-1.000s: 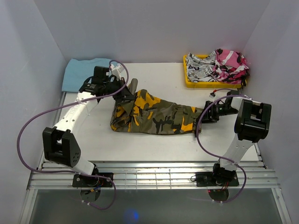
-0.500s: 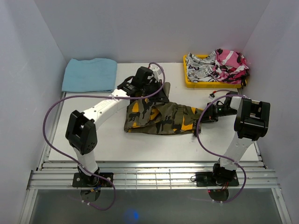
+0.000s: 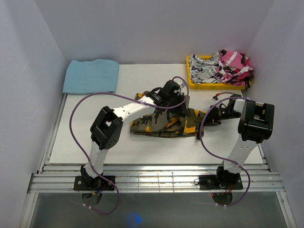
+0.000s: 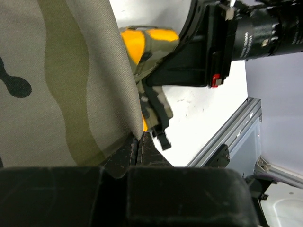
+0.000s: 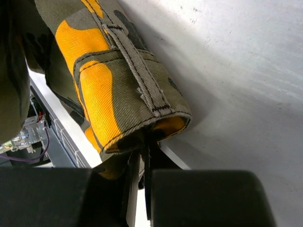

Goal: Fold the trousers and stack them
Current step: Fold the trousers

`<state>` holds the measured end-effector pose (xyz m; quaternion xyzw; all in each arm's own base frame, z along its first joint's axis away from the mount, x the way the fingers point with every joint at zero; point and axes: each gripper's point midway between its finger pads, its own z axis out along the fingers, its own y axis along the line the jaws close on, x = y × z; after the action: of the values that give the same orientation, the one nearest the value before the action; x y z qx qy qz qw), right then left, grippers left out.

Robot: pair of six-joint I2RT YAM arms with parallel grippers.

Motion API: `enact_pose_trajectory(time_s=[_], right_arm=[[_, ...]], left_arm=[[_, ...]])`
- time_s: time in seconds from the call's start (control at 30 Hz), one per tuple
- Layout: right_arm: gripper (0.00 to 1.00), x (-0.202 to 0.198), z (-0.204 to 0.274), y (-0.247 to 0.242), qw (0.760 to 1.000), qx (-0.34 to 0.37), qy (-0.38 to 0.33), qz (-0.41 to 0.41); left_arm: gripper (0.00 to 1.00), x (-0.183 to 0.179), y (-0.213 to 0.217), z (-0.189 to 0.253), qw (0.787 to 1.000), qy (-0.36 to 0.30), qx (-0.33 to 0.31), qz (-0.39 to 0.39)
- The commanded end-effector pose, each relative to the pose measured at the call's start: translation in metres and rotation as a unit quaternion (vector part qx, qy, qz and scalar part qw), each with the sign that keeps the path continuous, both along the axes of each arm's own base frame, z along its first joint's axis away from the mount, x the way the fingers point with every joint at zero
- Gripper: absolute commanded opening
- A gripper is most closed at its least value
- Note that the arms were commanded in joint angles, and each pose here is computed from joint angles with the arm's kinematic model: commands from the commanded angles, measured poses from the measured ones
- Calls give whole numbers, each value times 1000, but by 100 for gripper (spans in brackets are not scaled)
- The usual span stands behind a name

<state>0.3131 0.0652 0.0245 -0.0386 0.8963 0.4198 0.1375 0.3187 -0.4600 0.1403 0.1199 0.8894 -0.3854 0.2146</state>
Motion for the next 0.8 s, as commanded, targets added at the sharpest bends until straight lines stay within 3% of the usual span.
enact_pose_trajectory(time_s=[0.0, 0.43, 0.77], right_arm=[[8, -9, 1, 11, 1000, 24, 1, 15], [8, -10, 2, 14, 999, 37, 1, 16], [8, -12, 5, 17, 999, 46, -1, 18]], left_arm=[[0, 5, -34, 49, 997, -47, -67, -4], [0, -11, -82, 45, 995, -53, -83, -27], [0, -18, -106, 6, 996, -28, -76, -35]])
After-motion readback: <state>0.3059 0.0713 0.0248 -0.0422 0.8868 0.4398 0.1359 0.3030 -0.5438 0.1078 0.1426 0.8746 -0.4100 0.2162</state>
